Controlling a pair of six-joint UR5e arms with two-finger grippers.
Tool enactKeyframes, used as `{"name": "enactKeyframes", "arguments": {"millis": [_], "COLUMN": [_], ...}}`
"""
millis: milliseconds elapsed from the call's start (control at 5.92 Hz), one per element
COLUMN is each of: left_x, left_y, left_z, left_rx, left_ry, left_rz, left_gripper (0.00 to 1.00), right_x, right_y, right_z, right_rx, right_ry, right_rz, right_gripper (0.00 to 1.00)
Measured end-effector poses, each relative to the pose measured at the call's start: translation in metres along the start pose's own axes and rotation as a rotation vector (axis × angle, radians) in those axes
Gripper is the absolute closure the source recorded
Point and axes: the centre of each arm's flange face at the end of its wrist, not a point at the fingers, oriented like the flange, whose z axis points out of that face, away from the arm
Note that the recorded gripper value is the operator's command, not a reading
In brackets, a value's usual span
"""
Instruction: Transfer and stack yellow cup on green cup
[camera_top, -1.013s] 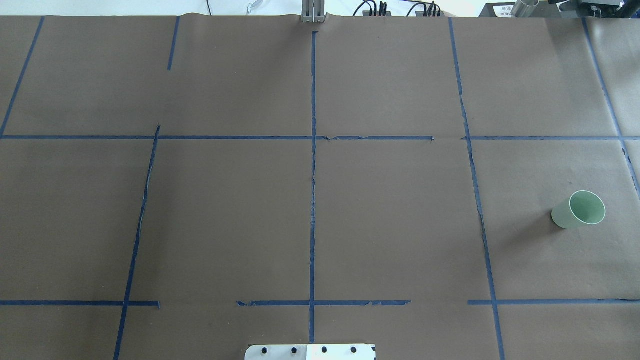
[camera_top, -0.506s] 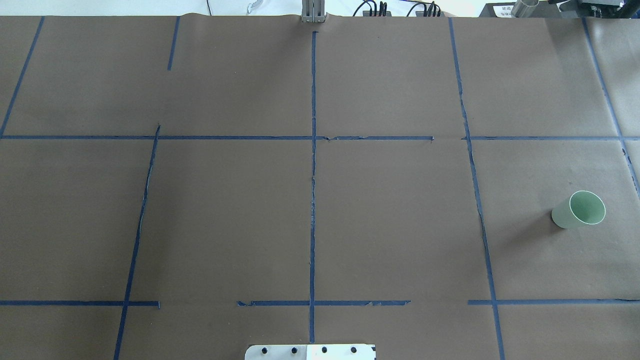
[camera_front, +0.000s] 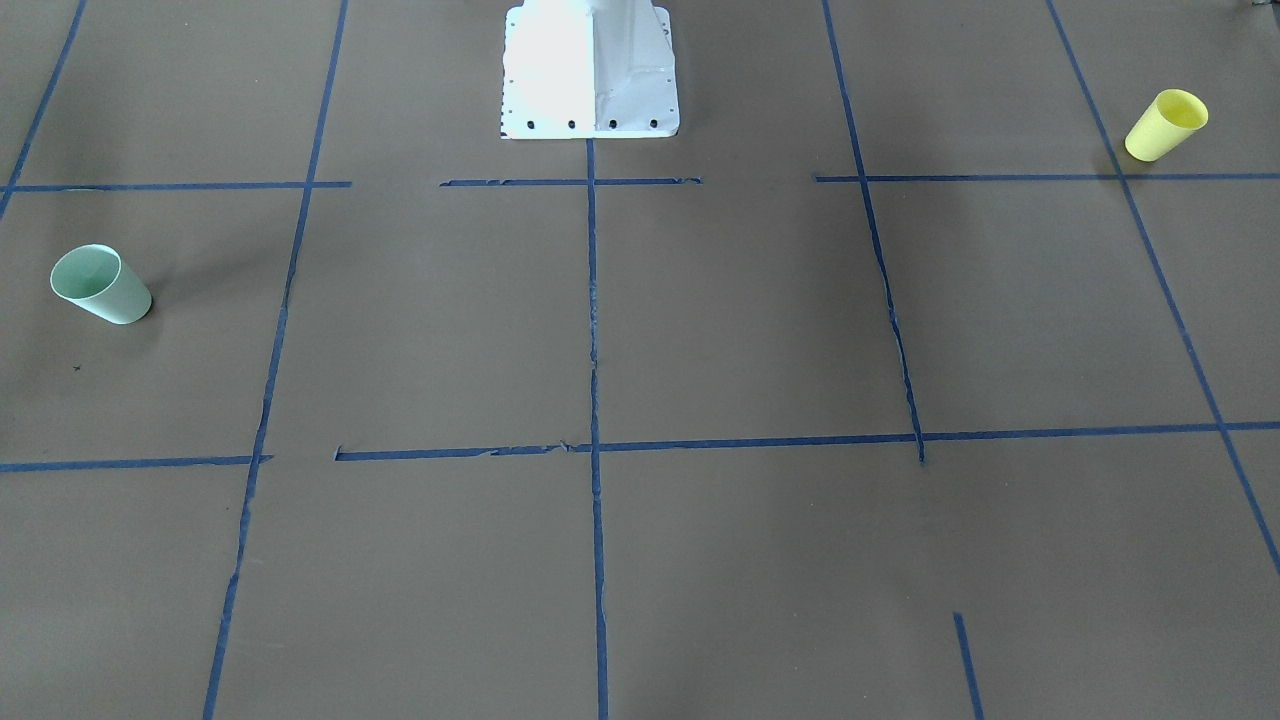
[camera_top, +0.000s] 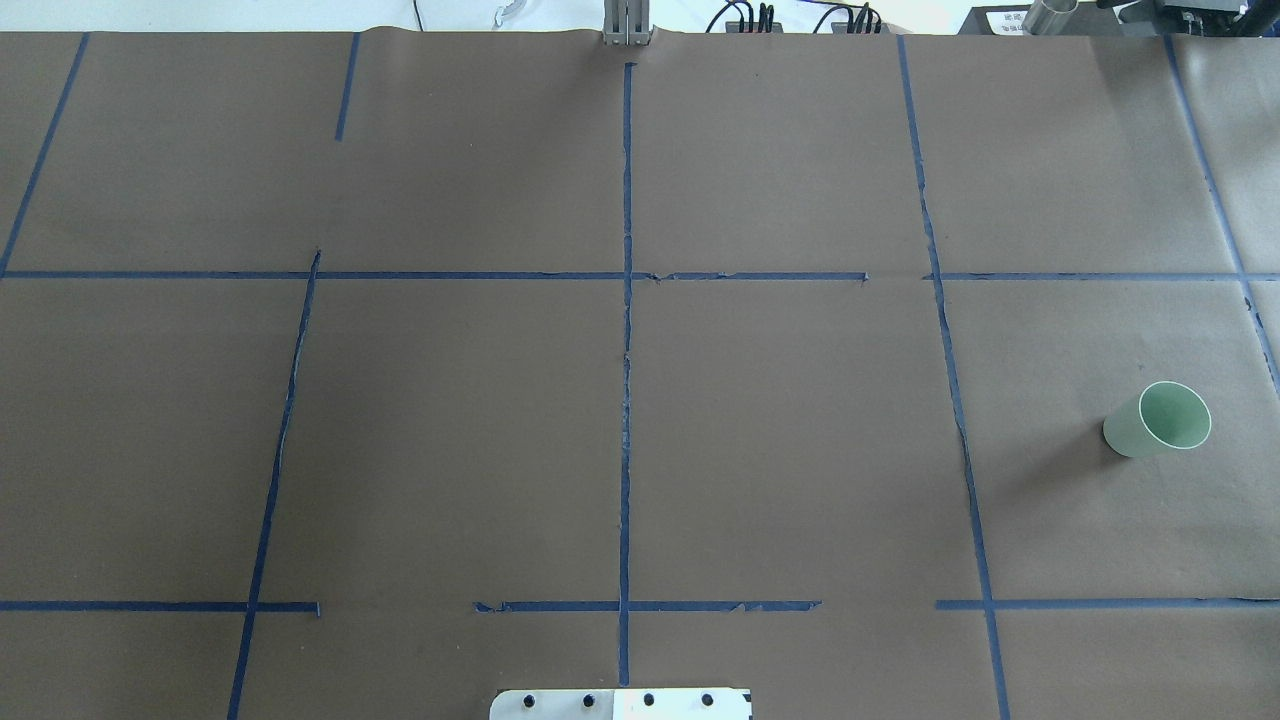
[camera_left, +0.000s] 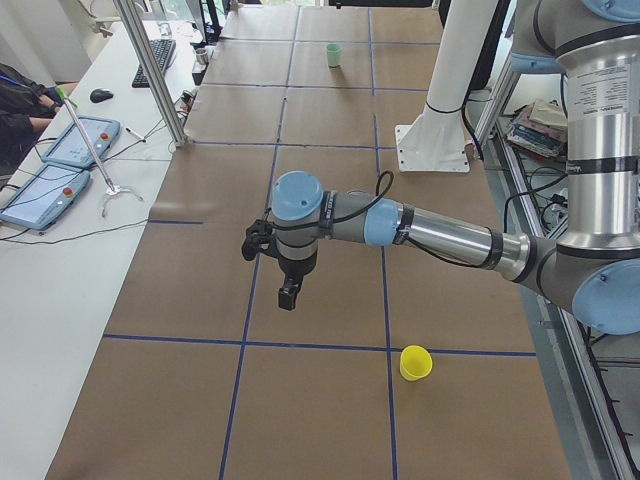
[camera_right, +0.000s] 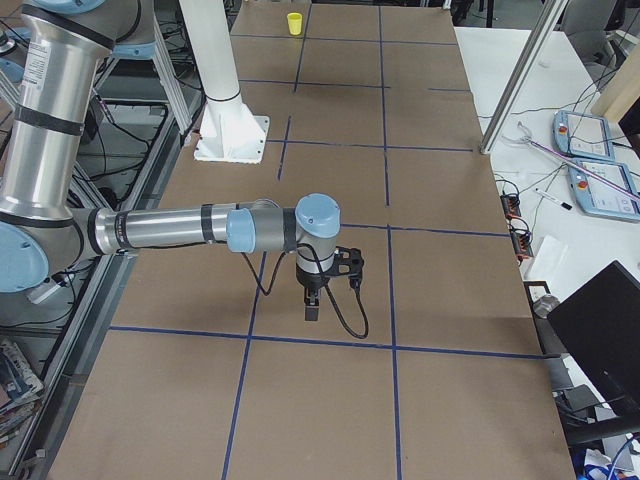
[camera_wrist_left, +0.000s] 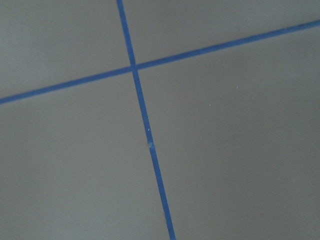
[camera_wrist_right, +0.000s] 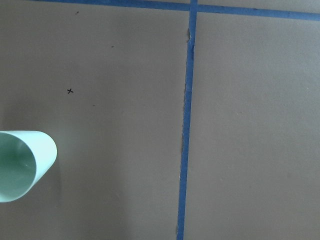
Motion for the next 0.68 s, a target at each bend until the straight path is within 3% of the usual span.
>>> {"name": "enactKeyframes", "arguments": {"millis": [169, 338, 675], "left_x": [0.014, 0.033, 0.092], "left_y": [-0.009, -0.016, -0.009], "left_z": [-0.012, -0.015, 0.008], "left_rx": [0.050, 0.093, 0.147], "left_ry": [-0.005, -0.002, -0.045], "left_rz": [0.032, 0.002, -0.195], "left_gripper": [0.00, 0.00, 0.00], "right_x": [0.000, 0.000, 0.000], "right_y": [0.000, 0.000, 0.000], "right_z": [0.000, -0.001, -0.001], "right_rx": [0.001, 0.001, 0.001], "right_ry": [0.000, -0.001, -0.001], "right_rz": [-0.001, -0.001, -0.001], "right_gripper": [0.00, 0.00, 0.00]}}
